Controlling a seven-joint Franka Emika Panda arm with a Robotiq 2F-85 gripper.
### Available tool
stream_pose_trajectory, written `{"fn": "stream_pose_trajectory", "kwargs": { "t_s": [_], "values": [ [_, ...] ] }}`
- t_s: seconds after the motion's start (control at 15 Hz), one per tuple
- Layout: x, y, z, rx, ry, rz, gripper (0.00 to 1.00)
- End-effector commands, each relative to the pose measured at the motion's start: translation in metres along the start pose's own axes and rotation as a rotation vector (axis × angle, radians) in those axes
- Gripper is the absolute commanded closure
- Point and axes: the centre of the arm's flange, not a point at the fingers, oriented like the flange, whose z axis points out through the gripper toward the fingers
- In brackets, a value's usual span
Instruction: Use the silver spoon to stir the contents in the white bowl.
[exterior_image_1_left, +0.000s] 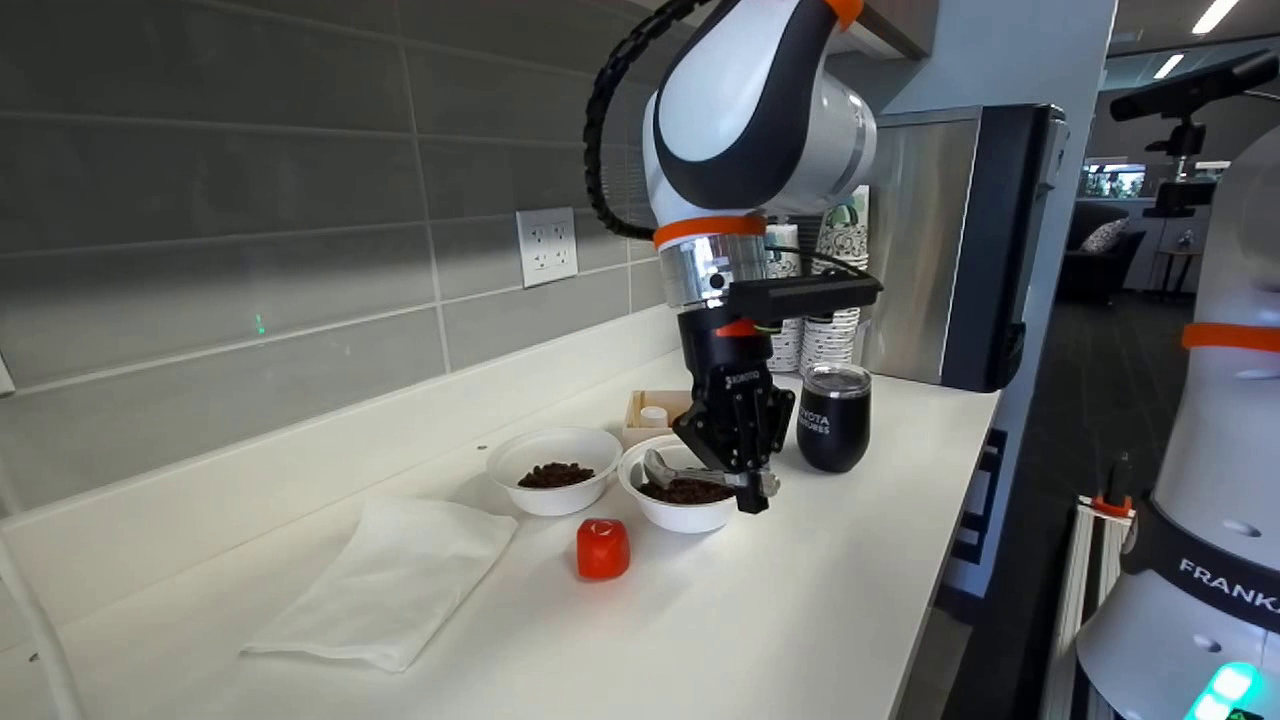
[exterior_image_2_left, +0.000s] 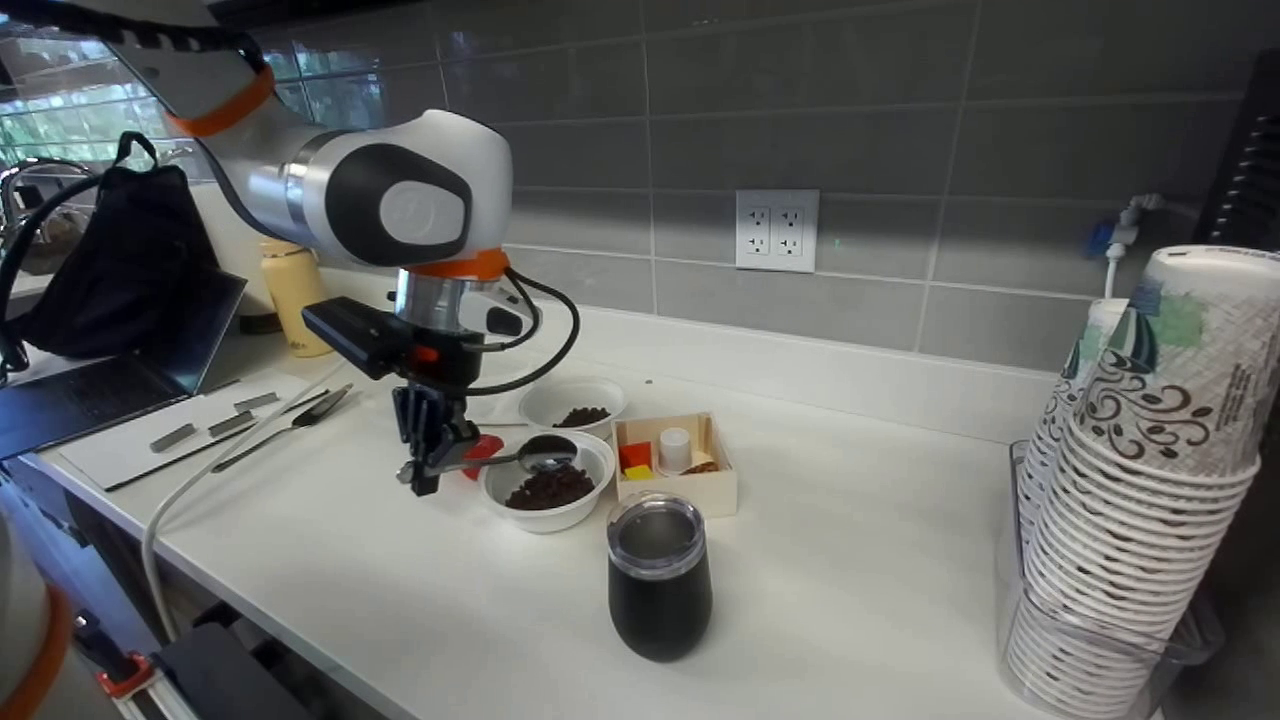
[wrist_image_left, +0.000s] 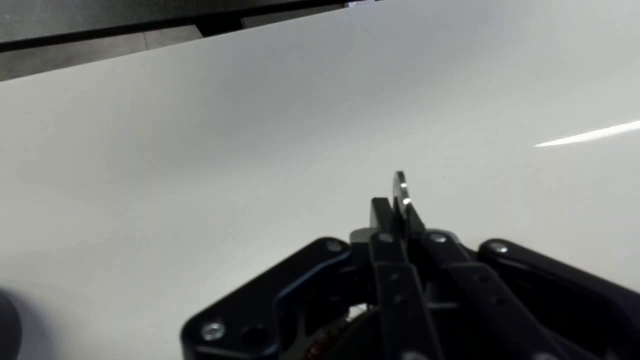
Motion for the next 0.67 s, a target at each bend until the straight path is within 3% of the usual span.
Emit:
{"fn": "stream_pose_trajectory", "kwargs": {
  "t_s": [0.0,0.27,0.6],
  "values": [
    [-0.007,0.009,0.019,0.096,-0.015,-0.038,0.99],
    [-0.004,0.019,0.033,0.152,-0.063,-0.021,0.99],
    [-0.014,0.032,0.023,0.148,-0.093,0.049,0.99]
  ]
}}
